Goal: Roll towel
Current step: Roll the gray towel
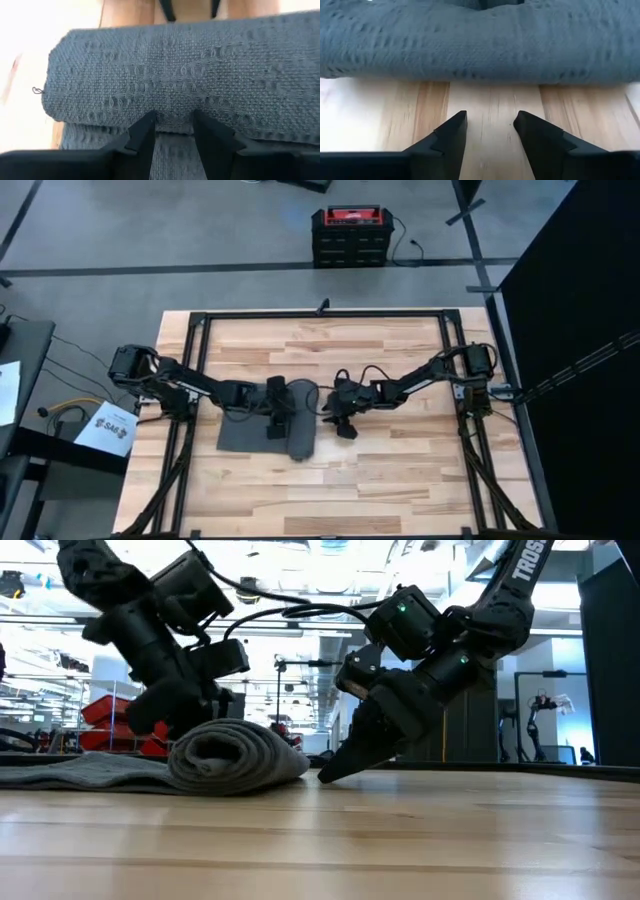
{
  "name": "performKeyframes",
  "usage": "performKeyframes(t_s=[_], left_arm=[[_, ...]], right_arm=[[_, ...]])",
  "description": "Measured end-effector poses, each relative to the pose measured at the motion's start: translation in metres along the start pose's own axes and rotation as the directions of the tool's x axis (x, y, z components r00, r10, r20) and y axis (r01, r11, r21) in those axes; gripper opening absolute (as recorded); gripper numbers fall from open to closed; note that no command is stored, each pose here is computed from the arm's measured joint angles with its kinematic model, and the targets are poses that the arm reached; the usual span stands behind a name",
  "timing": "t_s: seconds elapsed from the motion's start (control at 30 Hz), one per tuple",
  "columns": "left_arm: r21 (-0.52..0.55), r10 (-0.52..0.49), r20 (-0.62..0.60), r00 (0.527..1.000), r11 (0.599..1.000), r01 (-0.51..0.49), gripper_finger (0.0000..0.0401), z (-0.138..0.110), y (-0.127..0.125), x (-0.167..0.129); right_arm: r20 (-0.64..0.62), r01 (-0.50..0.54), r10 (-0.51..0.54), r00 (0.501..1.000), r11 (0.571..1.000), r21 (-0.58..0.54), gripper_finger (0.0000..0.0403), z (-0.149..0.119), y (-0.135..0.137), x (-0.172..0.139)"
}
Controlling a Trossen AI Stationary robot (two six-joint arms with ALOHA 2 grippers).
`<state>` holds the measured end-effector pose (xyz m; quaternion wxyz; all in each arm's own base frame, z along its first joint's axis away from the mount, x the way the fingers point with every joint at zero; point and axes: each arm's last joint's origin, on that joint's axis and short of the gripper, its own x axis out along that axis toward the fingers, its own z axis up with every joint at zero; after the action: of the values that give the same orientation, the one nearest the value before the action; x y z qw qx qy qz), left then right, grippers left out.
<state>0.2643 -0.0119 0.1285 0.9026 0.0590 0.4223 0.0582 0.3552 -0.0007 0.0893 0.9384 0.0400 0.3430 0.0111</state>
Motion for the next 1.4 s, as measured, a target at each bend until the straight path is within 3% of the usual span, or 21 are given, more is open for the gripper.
performKeyframes(t_s=[0.27, 0.6, 0.93, 1.13, 1.27, 1.4], left_arm=[[-0.045, 0.017, 0.068, 0.998, 0.999, -0.014, 0.0118, -0.017, 0.008, 0.004], [-0.07, 0.017, 0.094, 0.995, 0.998, -0.01, 0.0118, -0.029, 0.005, 0.017], [-0.06, 0.012, 0.085, 0.996, 0.998, -0.007, 0.0118, -0.032, 0.004, 0.023], [-0.061, 0.012, 0.08, 0.997, 0.998, -0.007, 0.0118, -0.033, 0.004, 0.023], [-0.058, 0.014, 0.079, 0.997, 0.998, -0.009, 0.0118, -0.033, 0.005, 0.023], [-0.059, 0.013, 0.08, 0.997, 0.998, -0.009, 0.0118, -0.033, 0.005, 0.023]], right_arm=[[-0.001, 0.063, -0.063, 0.998, 0.998, 0.01, 0.017, 0.002, 0.007, 0.001], [0.0, 0.114, -0.114, 0.993, 0.993, -0.039, 0.017, 0.008, -0.011, 0.022], [0.019, 0.118, -0.117, 0.993, 0.991, -0.069, 0.017, 0.021, -0.011, 0.019], [-0.09, 0.12, -0.128, 0.988, 0.989, -0.086, 0.017, 0.021, -0.011, 0.007], [-0.142, 0.044, -0.055, 0.988, 0.996, -0.076, 0.017, 0.013, -0.01, 0.011], [-0.093, 0.027, -0.035, 0.995, 0.996, -0.085, 0.017, 0.011, -0.009, 0.019]])
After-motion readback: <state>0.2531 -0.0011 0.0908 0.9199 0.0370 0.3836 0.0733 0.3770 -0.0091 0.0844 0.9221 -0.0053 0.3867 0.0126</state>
